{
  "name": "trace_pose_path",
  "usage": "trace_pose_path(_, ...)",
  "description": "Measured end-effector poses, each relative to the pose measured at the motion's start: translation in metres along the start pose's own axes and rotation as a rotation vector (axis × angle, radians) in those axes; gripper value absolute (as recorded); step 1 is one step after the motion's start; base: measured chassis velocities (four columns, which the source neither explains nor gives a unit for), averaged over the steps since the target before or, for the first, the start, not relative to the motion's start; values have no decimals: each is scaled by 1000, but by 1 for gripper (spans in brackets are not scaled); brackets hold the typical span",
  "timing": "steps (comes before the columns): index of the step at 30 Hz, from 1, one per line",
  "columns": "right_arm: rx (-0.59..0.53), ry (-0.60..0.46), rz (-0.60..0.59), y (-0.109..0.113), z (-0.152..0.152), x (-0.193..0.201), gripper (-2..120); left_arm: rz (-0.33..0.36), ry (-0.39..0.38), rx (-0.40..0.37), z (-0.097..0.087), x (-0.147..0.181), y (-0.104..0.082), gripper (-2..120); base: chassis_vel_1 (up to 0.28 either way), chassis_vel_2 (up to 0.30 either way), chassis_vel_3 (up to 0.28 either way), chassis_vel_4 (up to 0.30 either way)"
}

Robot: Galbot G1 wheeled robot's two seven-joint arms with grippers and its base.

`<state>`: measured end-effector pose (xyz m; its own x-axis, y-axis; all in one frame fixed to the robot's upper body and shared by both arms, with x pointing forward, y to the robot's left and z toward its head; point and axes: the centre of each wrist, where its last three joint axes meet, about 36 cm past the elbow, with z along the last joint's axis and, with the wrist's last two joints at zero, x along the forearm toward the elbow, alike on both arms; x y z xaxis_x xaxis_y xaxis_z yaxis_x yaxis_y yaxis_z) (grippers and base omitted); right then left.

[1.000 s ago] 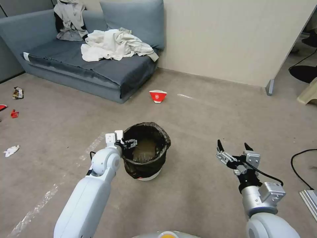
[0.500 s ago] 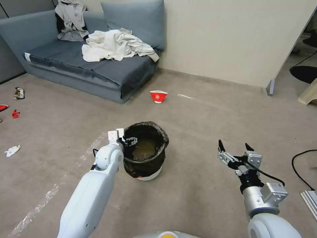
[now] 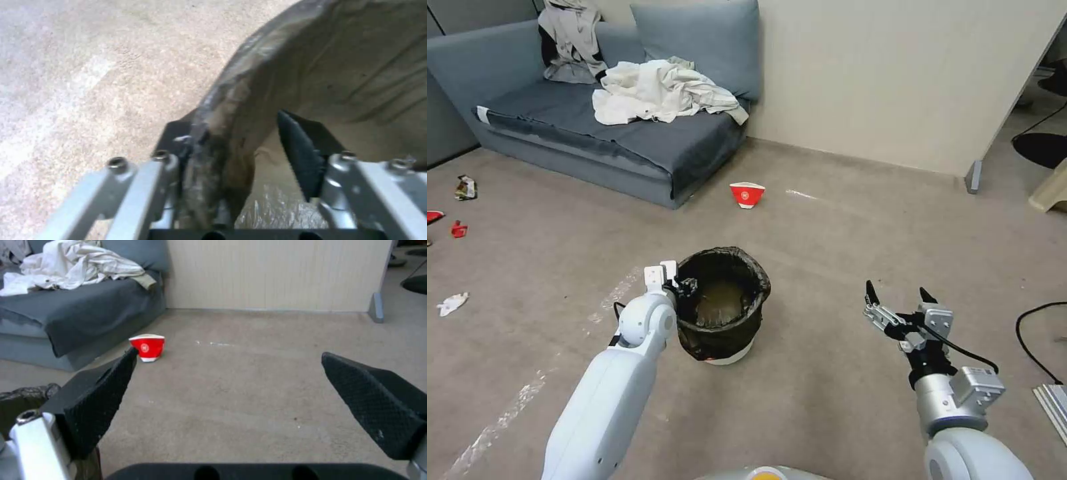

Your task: Pick up the trash can from the floor.

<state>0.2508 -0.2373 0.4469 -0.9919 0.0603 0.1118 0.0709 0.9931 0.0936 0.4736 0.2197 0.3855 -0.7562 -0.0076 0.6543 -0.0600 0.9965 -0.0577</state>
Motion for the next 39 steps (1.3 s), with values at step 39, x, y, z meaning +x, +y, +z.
trace_pose_path(39,-8,-31,12,4,-10,0,100,218,-555,31,46,175,38,5,0,0,0,0)
